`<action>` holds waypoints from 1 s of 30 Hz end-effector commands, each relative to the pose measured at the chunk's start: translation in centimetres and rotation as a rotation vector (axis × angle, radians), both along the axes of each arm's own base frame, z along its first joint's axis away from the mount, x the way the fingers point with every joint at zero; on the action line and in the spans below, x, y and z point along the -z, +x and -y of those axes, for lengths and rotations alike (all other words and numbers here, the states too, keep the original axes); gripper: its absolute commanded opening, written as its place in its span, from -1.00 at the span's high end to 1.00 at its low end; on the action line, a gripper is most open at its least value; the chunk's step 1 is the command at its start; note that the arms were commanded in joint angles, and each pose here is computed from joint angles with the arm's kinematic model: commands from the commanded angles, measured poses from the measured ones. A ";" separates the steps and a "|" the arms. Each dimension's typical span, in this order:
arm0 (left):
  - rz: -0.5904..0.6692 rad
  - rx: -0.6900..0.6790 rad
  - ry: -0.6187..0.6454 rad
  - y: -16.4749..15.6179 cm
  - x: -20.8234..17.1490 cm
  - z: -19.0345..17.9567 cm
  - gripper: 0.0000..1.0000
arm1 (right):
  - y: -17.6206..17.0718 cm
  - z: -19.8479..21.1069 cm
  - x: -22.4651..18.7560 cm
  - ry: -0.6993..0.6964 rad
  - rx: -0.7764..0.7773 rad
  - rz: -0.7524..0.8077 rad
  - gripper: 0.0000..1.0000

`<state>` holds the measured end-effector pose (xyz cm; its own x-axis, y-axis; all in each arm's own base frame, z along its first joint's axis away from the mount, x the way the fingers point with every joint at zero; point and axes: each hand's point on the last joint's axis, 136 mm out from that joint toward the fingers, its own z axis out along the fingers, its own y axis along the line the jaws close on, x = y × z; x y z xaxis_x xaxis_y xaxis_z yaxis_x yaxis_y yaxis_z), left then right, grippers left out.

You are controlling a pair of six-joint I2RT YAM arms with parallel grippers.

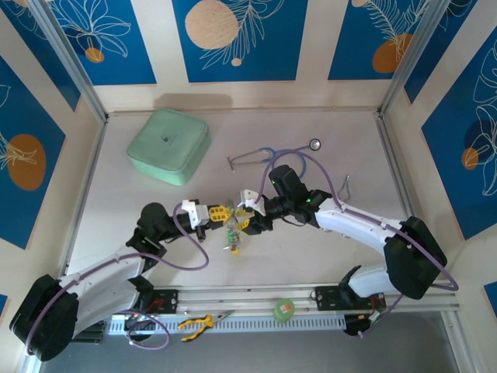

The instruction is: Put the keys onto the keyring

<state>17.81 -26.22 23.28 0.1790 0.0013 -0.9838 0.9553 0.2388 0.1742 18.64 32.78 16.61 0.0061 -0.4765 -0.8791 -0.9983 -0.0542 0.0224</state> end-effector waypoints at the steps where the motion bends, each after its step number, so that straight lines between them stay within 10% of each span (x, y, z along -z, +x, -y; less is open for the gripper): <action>1: 0.054 0.010 -0.049 -0.4 -1.6 0.0 1.00 | 0.1 -1.1 -1.6 0.070 -0.022 0.009 0.11; 8: 0.058 0.006 -0.047 -0.4 -1.5 -0.1 1.00 | 0.9 -1.8 -1.7 0.079 0.007 0.029 0.21; 21: 0.070 -0.033 -0.033 0.5 -1.2 -0.1 1.00 | 0.7 0.4 -2.1 0.053 0.075 0.126 0.97; 30: 0.047 -0.004 0.003 0.3 -0.5 0.3 1.00 | 1.8 0.9 -4.0 0.072 0.129 0.184 1.00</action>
